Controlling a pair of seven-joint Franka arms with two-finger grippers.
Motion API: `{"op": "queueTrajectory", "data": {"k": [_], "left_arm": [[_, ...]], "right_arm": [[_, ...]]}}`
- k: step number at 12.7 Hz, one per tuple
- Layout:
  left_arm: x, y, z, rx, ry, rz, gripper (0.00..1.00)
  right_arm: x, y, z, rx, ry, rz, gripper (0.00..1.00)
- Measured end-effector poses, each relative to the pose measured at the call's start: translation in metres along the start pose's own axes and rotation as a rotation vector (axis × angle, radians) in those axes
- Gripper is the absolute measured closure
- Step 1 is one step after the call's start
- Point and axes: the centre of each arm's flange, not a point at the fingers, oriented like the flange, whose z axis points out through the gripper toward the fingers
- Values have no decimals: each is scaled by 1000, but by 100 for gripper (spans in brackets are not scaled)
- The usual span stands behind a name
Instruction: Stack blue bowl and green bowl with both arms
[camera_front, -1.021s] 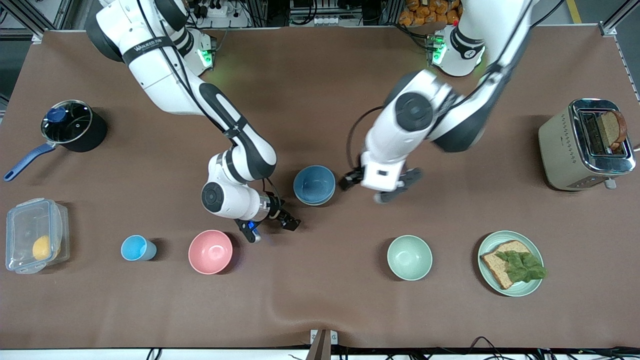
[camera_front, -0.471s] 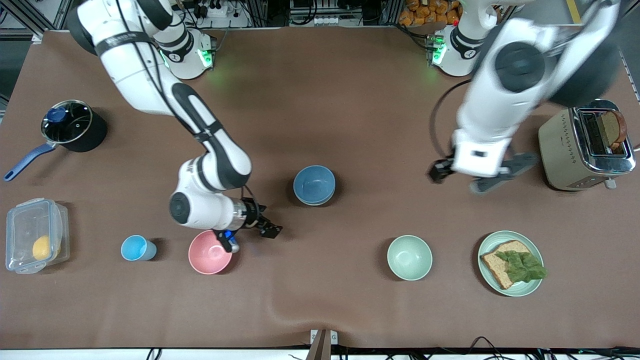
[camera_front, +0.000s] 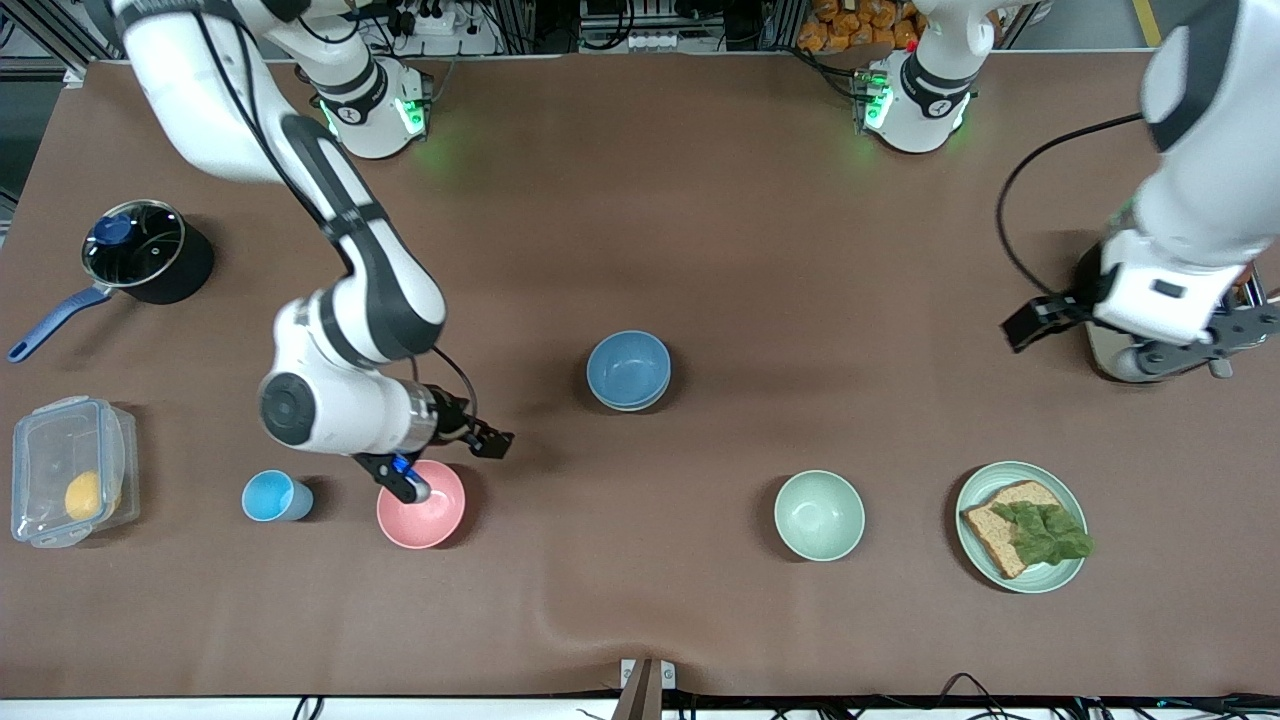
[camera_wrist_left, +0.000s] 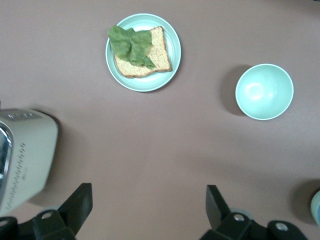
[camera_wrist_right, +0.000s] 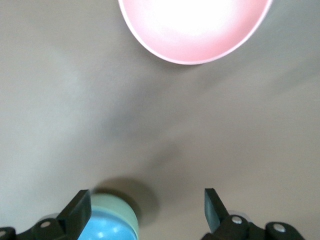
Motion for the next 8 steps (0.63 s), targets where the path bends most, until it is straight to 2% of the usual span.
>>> {"op": "queueTrajectory", "data": {"k": [3, 5, 8], "left_arm": [[-2, -49, -16, 29, -30, 113, 0], [-4, -77, -31, 40, -21, 176, 0], [-12, -101, -45, 0, -33, 175, 0]], "right_arm": [[-22, 16, -69, -90, 58, -137, 0], [-34, 34, -112, -136, 75, -240, 0], [-37, 78, -168, -193, 106, -367, 0]]}}
